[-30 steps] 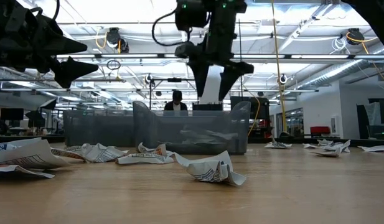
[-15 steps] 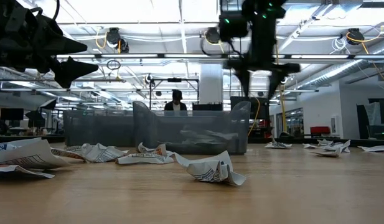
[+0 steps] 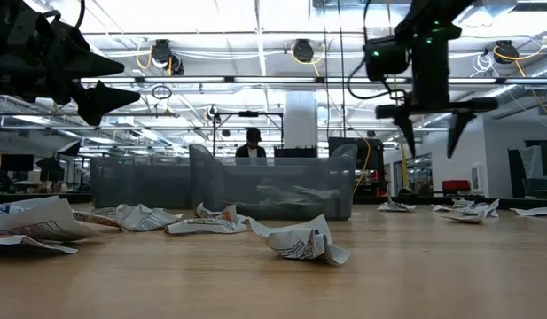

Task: Pick & Place First Aid Supplies
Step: Put the green bandage pack into the right black bin

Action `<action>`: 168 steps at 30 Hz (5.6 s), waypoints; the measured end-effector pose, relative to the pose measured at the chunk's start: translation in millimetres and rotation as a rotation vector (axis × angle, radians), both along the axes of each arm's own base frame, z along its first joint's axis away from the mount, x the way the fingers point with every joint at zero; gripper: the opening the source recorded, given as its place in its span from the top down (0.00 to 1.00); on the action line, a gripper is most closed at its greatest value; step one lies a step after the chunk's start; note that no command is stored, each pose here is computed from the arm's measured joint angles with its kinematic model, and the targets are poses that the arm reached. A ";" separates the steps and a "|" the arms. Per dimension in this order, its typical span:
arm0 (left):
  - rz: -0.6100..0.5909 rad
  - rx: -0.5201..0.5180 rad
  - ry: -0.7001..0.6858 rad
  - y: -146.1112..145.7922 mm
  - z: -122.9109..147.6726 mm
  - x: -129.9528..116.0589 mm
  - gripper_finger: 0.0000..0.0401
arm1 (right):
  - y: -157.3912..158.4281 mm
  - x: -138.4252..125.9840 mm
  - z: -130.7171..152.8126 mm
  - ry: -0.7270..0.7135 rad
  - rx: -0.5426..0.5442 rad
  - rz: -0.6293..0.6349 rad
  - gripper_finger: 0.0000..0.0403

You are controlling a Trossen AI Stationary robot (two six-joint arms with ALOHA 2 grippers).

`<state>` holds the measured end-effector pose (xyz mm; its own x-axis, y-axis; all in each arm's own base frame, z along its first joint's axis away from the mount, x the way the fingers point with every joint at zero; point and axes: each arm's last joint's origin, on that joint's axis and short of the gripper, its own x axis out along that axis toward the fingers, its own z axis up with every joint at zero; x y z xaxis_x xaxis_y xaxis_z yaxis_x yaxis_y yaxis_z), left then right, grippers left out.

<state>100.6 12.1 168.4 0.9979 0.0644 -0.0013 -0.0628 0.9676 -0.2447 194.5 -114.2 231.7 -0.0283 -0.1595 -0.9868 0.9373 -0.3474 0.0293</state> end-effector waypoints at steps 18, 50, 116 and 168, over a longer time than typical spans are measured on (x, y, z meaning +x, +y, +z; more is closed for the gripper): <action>0.000 0.000 0.000 0.0 0.1 0.0 0.23 | -18.9 -15.1 -57.2 -0.036 0.069 -0.069 0.36; 0.000 0.000 -0.001 0.0 0.1 0.0 0.23 | -24.8 -20.6 -77.4 -0.025 0.072 -0.061 0.99; 0.000 0.000 0.000 0.0 0.1 0.0 0.23 | 61.5 176.4 47.9 -0.061 0.089 1.389 1.00; 0.000 0.000 -0.001 0.0 0.1 0.0 0.23 | 102.1 244.0 -42.4 -0.036 0.067 1.686 0.57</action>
